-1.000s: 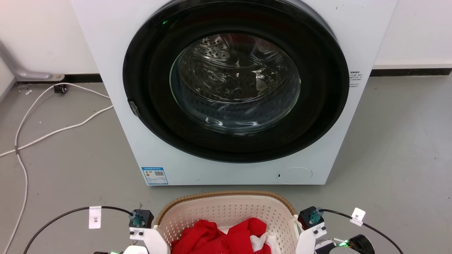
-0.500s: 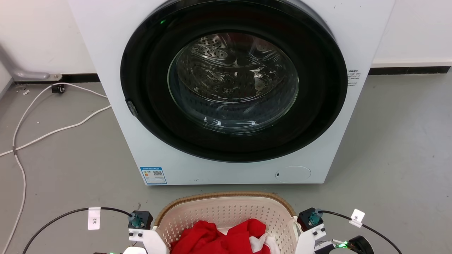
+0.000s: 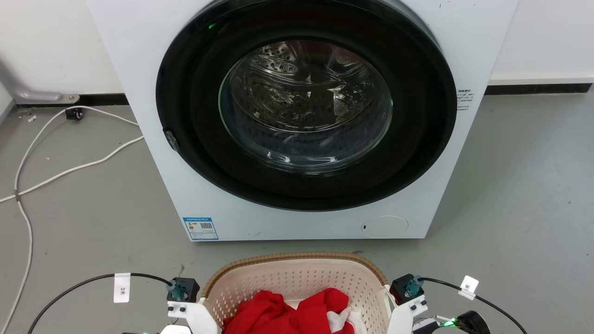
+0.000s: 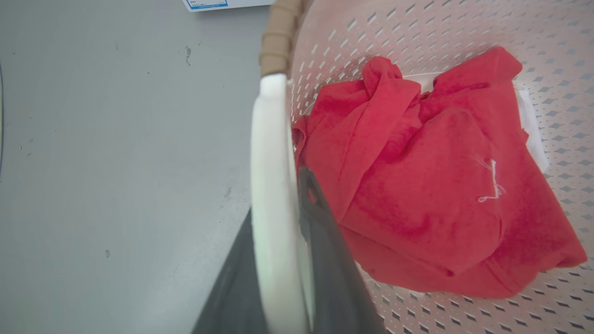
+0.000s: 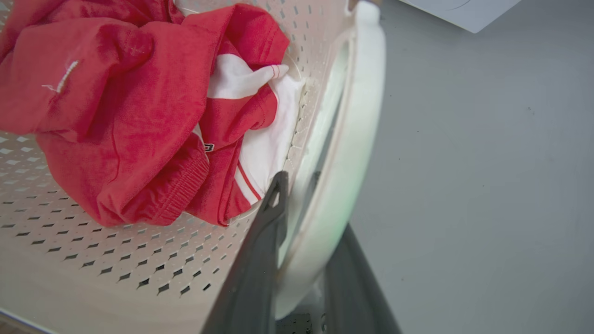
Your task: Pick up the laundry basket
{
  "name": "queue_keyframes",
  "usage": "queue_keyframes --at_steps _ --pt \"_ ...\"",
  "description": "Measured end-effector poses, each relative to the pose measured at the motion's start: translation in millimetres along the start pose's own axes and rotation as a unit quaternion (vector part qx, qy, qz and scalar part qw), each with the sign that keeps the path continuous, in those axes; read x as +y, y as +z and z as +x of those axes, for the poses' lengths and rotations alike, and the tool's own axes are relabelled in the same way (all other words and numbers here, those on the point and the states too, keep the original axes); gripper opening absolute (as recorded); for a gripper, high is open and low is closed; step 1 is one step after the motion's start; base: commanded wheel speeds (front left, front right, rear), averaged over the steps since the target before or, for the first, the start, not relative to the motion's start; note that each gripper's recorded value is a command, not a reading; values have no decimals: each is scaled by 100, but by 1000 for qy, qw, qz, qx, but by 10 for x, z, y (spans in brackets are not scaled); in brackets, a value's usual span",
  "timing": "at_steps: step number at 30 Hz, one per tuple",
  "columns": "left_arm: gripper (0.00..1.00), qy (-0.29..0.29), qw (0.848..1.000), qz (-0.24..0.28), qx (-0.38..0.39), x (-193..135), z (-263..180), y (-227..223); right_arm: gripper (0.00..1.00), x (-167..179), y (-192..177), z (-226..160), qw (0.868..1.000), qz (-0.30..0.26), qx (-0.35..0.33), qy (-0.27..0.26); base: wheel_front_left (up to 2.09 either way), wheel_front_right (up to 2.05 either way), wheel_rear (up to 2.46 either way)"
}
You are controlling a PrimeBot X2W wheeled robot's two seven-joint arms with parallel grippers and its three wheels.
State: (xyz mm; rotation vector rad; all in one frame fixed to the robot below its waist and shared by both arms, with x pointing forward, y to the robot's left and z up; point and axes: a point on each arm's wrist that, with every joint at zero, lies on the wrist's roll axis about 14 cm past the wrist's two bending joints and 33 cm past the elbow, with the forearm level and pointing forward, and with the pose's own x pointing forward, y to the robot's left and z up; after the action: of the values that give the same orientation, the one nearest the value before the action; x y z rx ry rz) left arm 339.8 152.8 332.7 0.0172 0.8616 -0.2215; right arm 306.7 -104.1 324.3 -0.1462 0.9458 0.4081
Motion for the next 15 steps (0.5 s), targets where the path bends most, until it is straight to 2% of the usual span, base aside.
queue_keyframes --at_steps 15 --pt "0 -1 1000 -1 2 16 15 -10 0 12 -22 12 1000 3 3 3 0 0 0"
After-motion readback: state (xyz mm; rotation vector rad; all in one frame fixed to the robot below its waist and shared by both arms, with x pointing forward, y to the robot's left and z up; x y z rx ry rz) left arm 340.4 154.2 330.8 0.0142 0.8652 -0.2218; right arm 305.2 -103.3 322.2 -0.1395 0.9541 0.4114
